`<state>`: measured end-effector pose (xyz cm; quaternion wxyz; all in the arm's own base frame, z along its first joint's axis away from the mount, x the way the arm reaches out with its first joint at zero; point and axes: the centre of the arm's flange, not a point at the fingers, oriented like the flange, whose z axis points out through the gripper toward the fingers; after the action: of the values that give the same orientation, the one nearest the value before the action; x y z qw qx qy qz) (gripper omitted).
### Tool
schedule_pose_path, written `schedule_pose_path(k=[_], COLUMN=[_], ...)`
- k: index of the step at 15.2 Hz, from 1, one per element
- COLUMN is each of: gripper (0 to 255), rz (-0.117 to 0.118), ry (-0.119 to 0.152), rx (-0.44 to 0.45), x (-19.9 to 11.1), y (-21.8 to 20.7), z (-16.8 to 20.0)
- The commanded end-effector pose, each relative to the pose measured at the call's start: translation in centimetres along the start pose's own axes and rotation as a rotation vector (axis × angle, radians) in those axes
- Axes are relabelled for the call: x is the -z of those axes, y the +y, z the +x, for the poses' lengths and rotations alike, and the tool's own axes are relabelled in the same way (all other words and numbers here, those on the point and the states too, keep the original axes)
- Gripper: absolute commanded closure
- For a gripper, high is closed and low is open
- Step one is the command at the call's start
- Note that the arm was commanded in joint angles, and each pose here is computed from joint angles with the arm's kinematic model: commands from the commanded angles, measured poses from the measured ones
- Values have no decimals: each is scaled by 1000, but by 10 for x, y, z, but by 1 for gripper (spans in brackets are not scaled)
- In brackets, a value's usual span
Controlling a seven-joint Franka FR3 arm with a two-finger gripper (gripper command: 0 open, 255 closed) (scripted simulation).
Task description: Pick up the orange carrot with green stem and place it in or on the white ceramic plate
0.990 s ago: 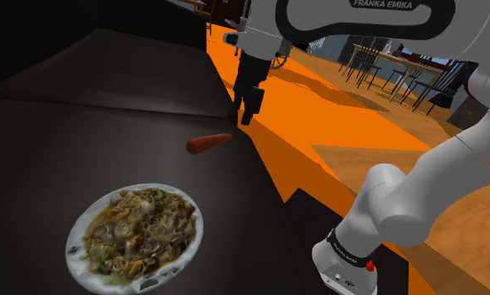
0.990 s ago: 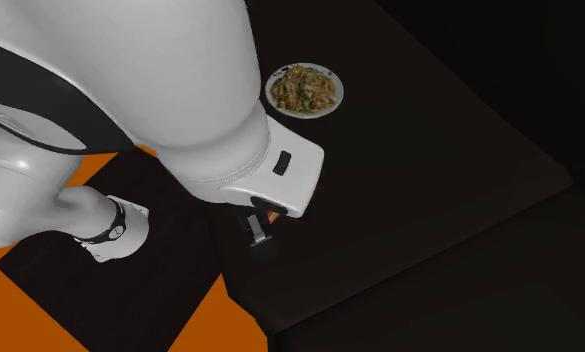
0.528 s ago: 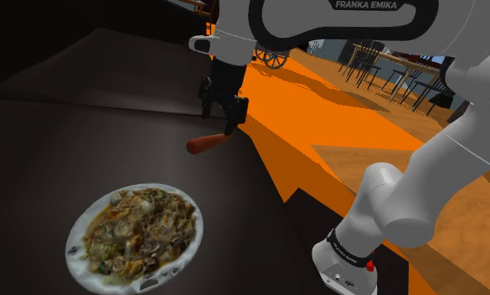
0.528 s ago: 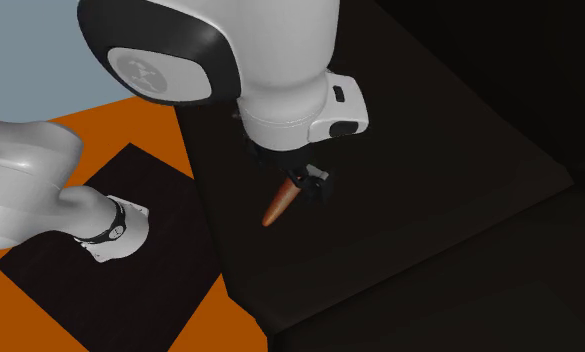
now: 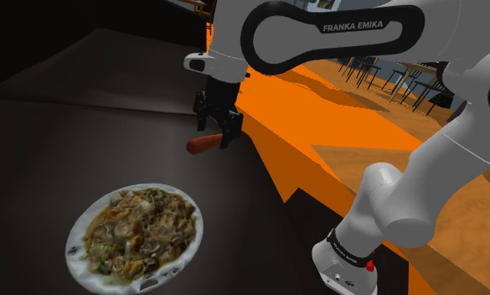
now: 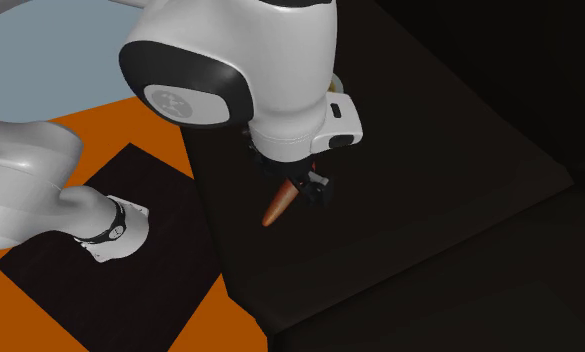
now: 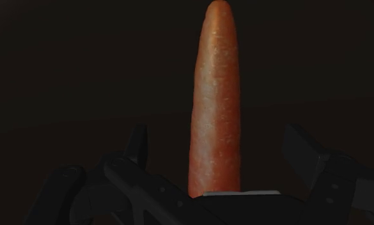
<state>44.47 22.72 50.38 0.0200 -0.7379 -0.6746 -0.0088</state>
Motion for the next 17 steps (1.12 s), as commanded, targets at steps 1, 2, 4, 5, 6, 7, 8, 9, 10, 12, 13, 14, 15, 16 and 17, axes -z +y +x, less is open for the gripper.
schedule_pose_path(k=[1, 2, 4, 5, 6, 7, 8, 9, 10, 12, 13, 14, 15, 16, 17], gripper=[0, 0, 0, 0, 0, 255, 255, 255, 255, 255, 255, 255, 255, 255, 255], rz=[0, 0, 0, 0, 0, 0, 0, 0, 0, 0, 0, 0, 0, 0, 0], ry=[0, 0, 0, 0, 0, 0, 0, 0, 0, 0, 0, 0, 0, 0, 0], rx=[0, 0, 0, 0, 0, 0, 0, 0, 0, 0, 0, 0, 0, 0, 0], x=[-2, -2, -2, -2, -2, -2, -2, -2, -2, -2, -2, -2, -2, -2, 3], y=[0, 0, 0, 0, 0, 0, 0, 0, 0, 0, 0, 0, 0, 0, 0], z=[0, 0, 0, 0, 0, 0, 0, 0, 0, 0, 0, 0, 0, 0, 0])
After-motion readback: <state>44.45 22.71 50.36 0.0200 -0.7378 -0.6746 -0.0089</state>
